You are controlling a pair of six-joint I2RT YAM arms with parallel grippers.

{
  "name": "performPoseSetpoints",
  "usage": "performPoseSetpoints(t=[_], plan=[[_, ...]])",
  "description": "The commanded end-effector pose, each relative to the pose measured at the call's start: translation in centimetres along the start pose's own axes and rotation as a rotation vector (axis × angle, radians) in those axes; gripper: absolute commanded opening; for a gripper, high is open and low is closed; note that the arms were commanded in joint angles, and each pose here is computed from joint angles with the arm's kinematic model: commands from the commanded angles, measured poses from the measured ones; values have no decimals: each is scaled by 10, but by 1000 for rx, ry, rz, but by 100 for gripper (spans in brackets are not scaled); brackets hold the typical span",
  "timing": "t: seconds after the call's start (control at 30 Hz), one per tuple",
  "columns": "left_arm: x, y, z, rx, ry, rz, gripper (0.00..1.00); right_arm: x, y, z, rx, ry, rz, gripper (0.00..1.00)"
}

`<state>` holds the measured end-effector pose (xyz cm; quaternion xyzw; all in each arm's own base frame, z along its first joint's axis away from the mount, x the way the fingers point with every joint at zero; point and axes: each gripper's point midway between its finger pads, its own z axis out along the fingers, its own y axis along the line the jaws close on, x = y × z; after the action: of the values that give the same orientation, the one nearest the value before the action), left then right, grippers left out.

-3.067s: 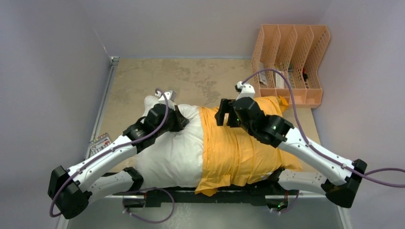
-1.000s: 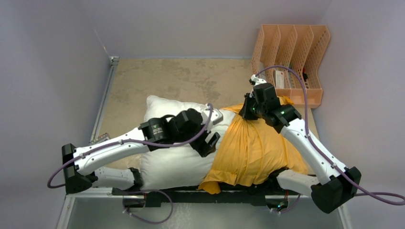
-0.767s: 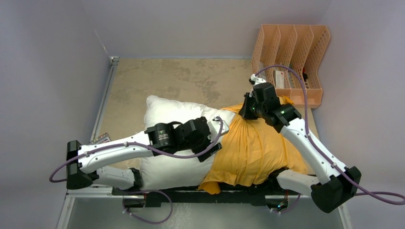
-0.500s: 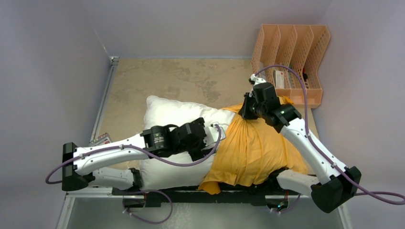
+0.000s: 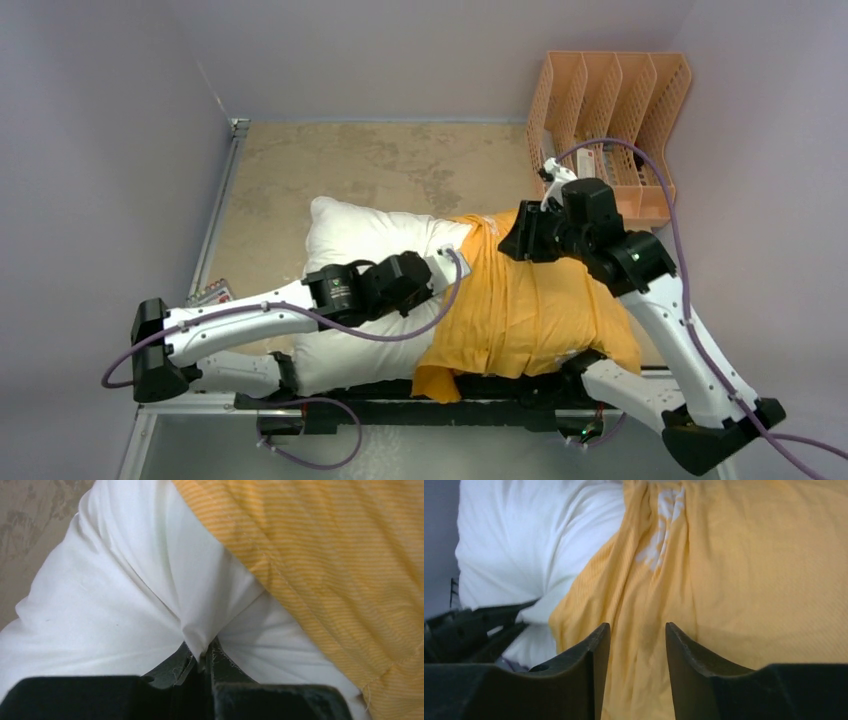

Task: Remove the pillowcase from the pillow
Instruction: Remove the pillow from the pillowcase.

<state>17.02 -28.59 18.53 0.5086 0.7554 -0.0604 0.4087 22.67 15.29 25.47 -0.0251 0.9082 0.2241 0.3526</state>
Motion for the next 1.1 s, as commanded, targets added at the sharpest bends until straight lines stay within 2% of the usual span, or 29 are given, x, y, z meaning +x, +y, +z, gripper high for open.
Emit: performPoseSetpoints(t=[0.0,0.1,0.23,0.33,0.4,0.47,0.53,0.63,0.7,0.73,0.83,0.93,0.97,1.07], plan=[[35,65,-5,-175,84,-230,0,34,19,-35,-135,86,37,51],[36,72,-5,-185,116,-262,0,51,34,-40,-226,106,76,56],[30,72,4,-194,132,-310,0,87,41,-27,-105,171,33,59],[27,77,5,-229,138,-353,0,97,64,-18,-32,161,-55,70],[23,78,3,-237,133,-378,0,99,83,-9,7,138,-99,75],[18,79,-1,-237,114,-399,0,97,82,8,137,71,-123,79],[16,80,-5,-237,84,-424,0,98,74,24,230,35,-92,80],[16,77,-8,-223,50,-455,0,105,72,46,242,-30,-12,80],[19,74,-8,-216,51,-464,0,114,62,57,249,-68,58,74],[21,74,-9,-216,55,-467,0,117,56,60,252,-79,77,65],[24,72,-10,-214,48,-479,0,127,38,61,274,-90,102,27],[29,71,-10,-216,38,-479,0,122,12,52,355,-136,84,4],[32,73,-12,-229,46,-472,0,119,-2,44,408,-152,80,0],[52,91,-31,-343,158,-432,0,105,-45,18,537,-189,66,0]])
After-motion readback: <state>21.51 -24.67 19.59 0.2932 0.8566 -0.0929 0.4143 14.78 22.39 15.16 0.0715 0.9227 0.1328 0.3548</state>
